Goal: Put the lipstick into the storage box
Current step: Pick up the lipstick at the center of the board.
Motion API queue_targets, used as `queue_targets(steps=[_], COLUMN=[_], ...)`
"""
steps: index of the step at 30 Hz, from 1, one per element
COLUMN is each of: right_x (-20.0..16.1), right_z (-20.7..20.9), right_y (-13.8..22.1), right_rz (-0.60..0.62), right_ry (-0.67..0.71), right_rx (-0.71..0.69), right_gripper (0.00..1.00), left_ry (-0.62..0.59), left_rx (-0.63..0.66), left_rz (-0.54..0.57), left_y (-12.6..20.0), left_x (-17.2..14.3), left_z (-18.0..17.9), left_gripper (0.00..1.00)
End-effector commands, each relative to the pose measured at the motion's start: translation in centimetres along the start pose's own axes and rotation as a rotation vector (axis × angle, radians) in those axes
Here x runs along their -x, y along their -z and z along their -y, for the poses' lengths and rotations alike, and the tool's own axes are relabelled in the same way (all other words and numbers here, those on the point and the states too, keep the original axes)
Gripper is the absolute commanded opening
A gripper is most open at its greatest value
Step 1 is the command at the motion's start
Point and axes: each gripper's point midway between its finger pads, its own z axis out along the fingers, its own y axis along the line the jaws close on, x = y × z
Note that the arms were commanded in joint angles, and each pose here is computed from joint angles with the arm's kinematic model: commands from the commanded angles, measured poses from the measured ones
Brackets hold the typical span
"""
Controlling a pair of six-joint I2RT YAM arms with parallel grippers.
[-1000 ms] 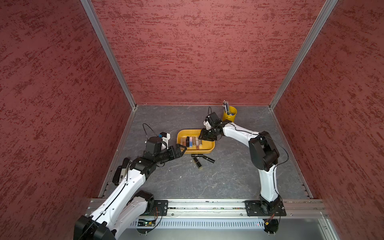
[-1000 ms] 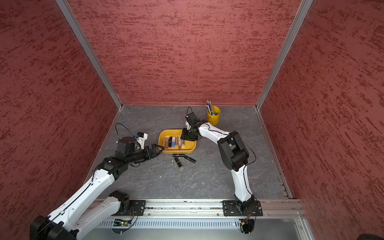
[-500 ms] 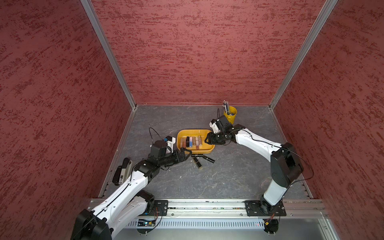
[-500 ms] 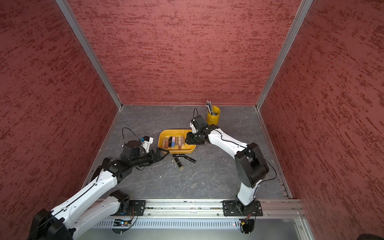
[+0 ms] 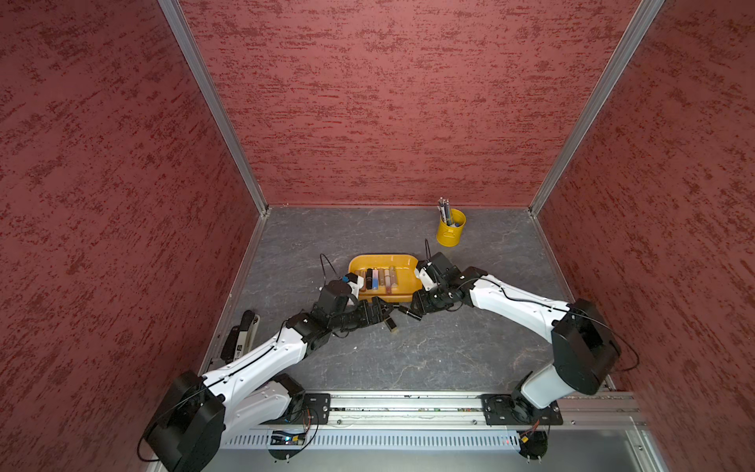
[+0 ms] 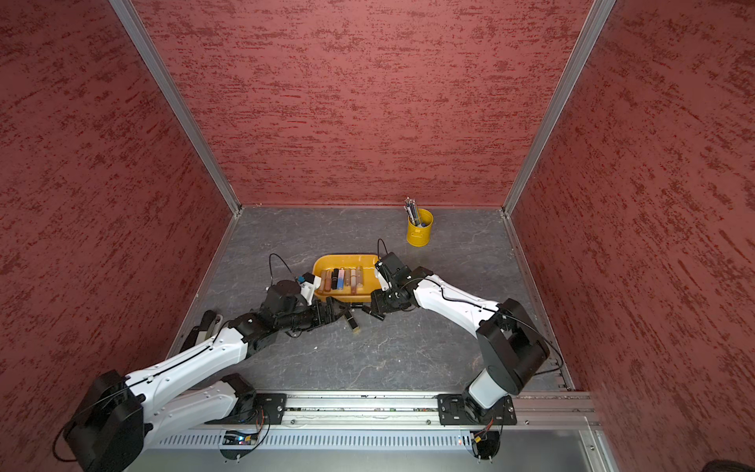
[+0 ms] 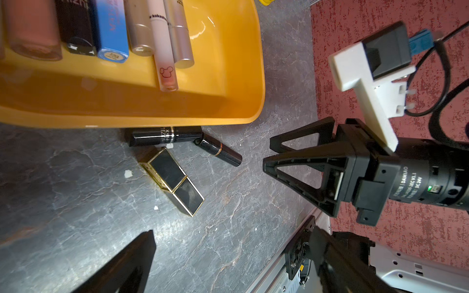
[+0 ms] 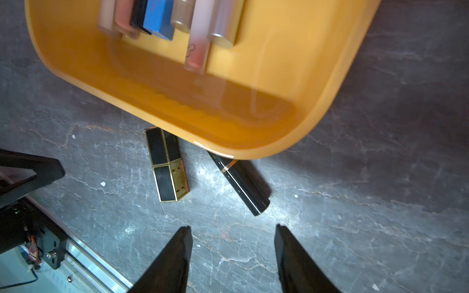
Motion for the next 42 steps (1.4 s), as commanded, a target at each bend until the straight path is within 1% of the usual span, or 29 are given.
queue_targets(steps=[1,7,13,23,32,42], right_x=[0.2,1.1,1.0,0.2,-0.1,-1.4], right_z=[0.7,1.0,1.1,0.5,0.1,-0.4], right_y=[-0.5,-0.8,-2.3,-4.4,-5.4,-6.6], right_rz=[0.004,0.021,-0.022,-0.051,-0.074,-0.119], right_ry=[0.056,0.136,0.168,0.187,0.196,0.211], right_rx=[-0.065,-0.101,-0.107,-0.073,-0.063,-0.048], right_gripper=[0.57,0.59,0.59,0.59,0.59,0.58], left_ry=[-0.027,-0.047,0.001,0.033,0.036,0.047], left_rx=[-0.03,0.006,0.043,0.057,0.059,0.062], left_rz=[0.06,0.078,0.108,0.101,0.098,0.102], left_y=[0.3,0.5,0.8,0.4,0.4,0.6], left_x=[2.1,4.0,4.9,4.2,4.1,3.7], left_z=[2.0,2.3,0.8,-0.6,-0.7,-1.2], left_gripper=[1.0,1.0,1.0,1.0,1.0,1.0])
